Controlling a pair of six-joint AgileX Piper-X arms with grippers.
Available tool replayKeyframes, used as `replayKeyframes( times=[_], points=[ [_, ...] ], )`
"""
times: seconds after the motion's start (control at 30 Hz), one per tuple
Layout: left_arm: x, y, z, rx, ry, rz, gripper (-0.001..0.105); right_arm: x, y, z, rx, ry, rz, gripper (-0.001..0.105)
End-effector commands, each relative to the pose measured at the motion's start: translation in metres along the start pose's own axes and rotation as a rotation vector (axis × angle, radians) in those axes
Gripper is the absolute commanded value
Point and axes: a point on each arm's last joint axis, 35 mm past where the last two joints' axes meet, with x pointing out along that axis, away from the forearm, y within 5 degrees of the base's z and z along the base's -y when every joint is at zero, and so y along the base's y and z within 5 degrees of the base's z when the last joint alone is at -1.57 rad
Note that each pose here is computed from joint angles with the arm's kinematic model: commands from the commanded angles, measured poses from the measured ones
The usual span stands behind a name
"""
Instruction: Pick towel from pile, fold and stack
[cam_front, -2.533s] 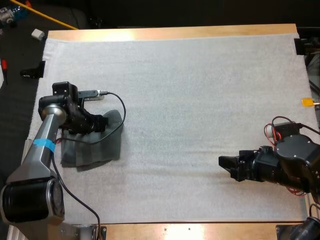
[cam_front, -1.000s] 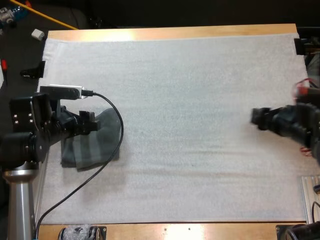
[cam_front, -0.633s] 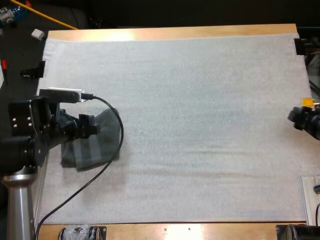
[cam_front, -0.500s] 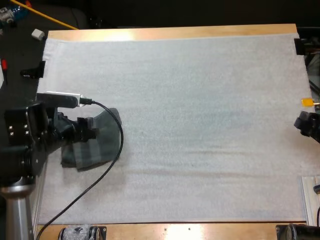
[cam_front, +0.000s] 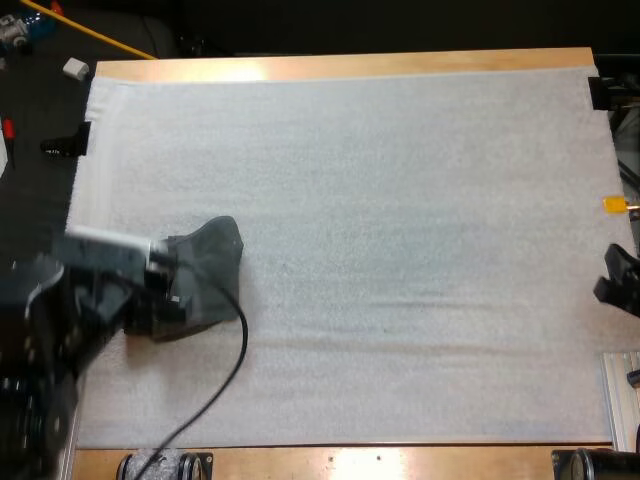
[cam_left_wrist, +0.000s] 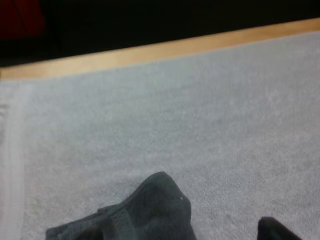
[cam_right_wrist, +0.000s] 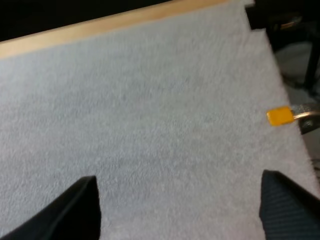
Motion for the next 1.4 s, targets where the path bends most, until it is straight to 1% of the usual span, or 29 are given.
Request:
replayKeyframes(
  times=[0.0, 0.13, 0.3, 0.37, 0.4, 0.63, 0.83, 0.97, 1.13, 1.27, 1.37],
  points=[
    [-0.021, -0.004, -0.015, 0.042, -0.054, 0.015, 0.06, -0.022, 0.004, -0.007, -0.033, -0.039, -0.003, 0.064],
    [-0.039, -0.005, -0.037, 0.062, -0.102, 0.019, 0.06, -0.041, 0.008, -0.018, -0.044, -0.072, -0.02, 0.064],
    [-0.055, -0.003, -0.074, 0.071, -0.151, 0.007, 0.06, -0.065, 0.013, -0.035, -0.047, -0.119, -0.028, 0.064],
    [-0.053, -0.003, -0.067, 0.067, -0.144, 0.01, 0.059, -0.061, 0.012, -0.031, -0.046, -0.109, -0.032, 0.064],
    [-0.055, -0.003, -0.072, 0.066, -0.149, 0.01, 0.059, -0.063, 0.012, -0.033, -0.048, -0.115, -0.035, 0.064],
    [-0.082, 0.0, -0.122, 0.074, -0.236, 0.002, 0.059, -0.098, 0.02, -0.061, -0.057, -0.203, -0.054, 0.064],
    [-0.107, 0.001, -0.158, 0.084, -0.295, -0.007, 0.059, -0.125, 0.028, -0.09, -0.057, -0.275, -0.064, 0.064],
    [-0.108, 0.002, -0.164, 0.08, -0.239, -0.002, 0.059, -0.135, 0.032, -0.107, -0.056, -0.304, -0.071, 0.064],
    [-0.107, 0.003, -0.174, 0.07, -0.155, -0.003, 0.059, -0.13, 0.032, -0.112, -0.048, -0.25, -0.065, 0.064],
    [-0.106, 0.003, -0.174, 0.074, -0.154, 0.01, 0.059, -0.133, 0.033, -0.112, -0.053, -0.255, -0.059, 0.064],
    [-0.107, 0.002, -0.17, 0.079, -0.186, 0.007, 0.059, -0.132, 0.033, -0.111, -0.056, -0.264, -0.058, 0.064]
  ],
)
